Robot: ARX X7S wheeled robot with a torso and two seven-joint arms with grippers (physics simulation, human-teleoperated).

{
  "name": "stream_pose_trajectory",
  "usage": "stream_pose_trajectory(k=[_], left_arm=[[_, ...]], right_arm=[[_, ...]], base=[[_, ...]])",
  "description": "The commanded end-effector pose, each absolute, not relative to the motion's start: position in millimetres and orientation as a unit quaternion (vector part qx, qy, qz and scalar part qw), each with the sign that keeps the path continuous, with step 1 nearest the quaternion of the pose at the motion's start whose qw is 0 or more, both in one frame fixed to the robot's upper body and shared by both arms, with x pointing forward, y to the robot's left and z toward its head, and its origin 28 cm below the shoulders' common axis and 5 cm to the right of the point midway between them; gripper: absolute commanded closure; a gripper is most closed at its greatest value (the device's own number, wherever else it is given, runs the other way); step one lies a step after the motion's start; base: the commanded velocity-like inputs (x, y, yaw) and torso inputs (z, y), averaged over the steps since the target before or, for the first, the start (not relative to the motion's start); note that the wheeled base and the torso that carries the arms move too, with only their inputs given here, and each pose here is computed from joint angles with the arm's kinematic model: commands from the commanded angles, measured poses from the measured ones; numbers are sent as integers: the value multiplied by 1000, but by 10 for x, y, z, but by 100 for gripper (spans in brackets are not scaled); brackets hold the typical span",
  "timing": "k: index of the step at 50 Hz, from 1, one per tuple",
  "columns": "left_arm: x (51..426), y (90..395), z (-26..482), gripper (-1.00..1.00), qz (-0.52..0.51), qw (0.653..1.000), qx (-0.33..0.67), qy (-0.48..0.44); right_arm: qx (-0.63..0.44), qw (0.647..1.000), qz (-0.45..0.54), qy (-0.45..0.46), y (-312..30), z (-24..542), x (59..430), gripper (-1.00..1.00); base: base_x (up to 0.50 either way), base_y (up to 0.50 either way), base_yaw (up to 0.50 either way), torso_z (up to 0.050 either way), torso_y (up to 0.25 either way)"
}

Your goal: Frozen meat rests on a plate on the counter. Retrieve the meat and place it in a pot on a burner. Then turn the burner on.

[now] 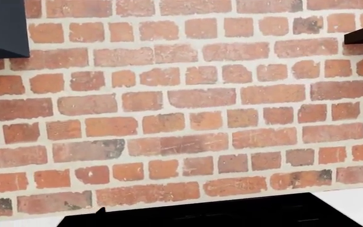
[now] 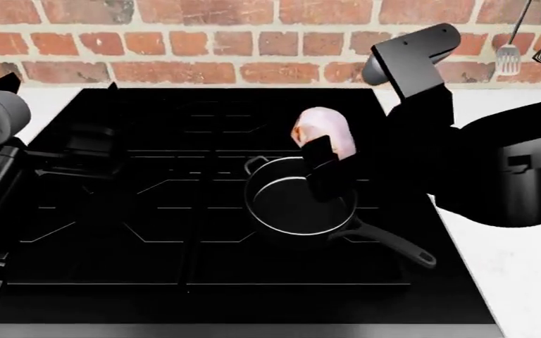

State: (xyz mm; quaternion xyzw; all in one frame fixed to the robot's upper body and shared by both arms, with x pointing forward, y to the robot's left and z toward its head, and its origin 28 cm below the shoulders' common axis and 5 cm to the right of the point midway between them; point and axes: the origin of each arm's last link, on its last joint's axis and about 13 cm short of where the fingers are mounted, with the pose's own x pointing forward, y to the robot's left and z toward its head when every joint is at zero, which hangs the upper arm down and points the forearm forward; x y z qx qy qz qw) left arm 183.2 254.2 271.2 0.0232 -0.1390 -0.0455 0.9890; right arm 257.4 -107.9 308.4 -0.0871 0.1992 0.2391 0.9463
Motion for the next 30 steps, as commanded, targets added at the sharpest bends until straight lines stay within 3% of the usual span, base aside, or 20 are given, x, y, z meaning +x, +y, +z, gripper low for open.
stream_pose_trajectory(k=[1,30], left_arm=[[1922,2565,2624,-100,-49,990,14,-131],[1972,2555,2561,-100,-44,992,15,-117]], right_arm=[[-101,940,242,221,-1022,3083,2711,100],[-89,927,257,260,-1013,2972,2835,100]], base=[[0,0,0,0,0],[0,0,0,0,1]])
